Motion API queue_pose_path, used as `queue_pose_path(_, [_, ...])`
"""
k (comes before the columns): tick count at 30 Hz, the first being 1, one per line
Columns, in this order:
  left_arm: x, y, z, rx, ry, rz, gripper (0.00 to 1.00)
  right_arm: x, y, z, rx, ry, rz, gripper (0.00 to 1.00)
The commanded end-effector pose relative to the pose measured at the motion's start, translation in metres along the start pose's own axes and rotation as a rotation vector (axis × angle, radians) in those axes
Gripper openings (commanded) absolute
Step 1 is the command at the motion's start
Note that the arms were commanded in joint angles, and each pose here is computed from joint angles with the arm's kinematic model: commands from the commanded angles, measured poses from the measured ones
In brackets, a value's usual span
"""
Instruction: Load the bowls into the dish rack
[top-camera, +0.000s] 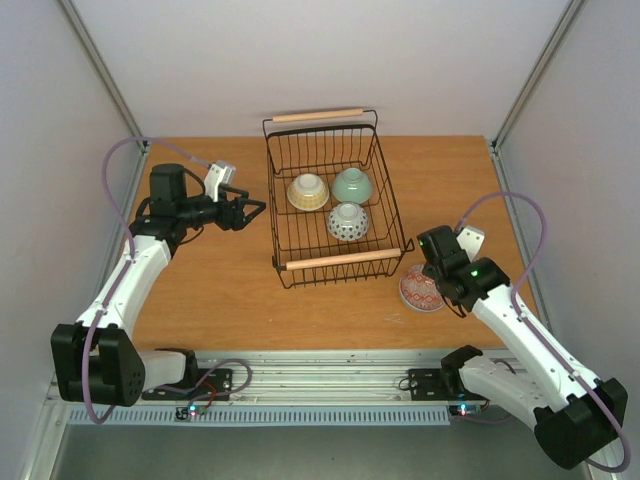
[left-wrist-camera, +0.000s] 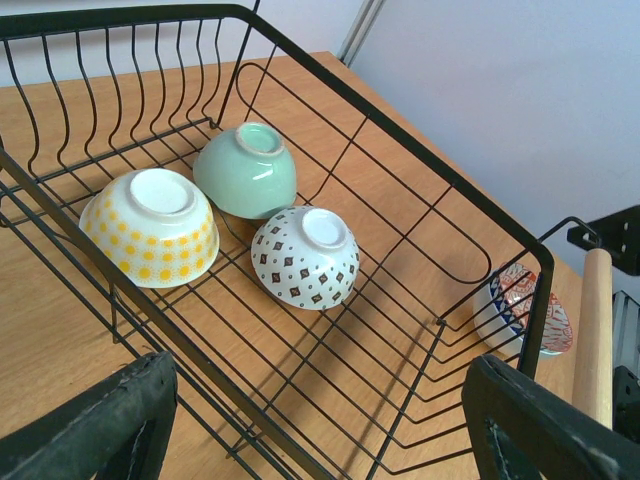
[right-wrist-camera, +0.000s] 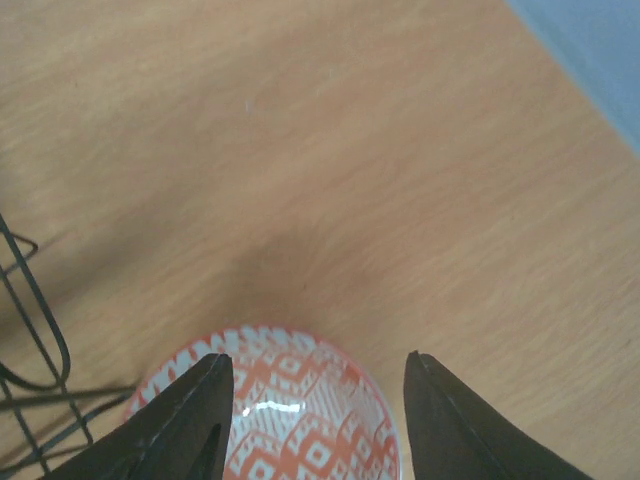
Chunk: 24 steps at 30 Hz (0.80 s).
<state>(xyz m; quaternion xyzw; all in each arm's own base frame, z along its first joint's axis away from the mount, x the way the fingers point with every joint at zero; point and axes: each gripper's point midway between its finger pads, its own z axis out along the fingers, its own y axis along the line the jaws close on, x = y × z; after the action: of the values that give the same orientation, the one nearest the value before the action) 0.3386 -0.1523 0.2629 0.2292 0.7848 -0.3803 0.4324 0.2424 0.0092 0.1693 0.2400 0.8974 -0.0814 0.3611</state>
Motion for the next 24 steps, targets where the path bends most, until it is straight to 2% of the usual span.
queue_pose_path(1, [-0.01,-0.006,-0.003,0.014,-0.033,0.036,0.79,0.024,-0.006,0.001,-0.033,0.065,0.065,0.46])
queue_pose_path(5, [-0.009,-0.003,-0.002,0.011,-0.031,0.033,0.79,0.036,-0.015,0.0,-0.03,0.089,0.058,0.45])
queue_pose_path(12, [-0.007,-0.002,0.0,0.012,-0.023,0.023,0.79,0.062,-0.022,0.015,0.001,0.148,0.037,0.48])
queue_pose_path(24, [-0.006,0.001,0.002,0.011,-0.017,0.016,0.79,0.085,-0.023,0.028,0.003,0.201,0.031,0.43])
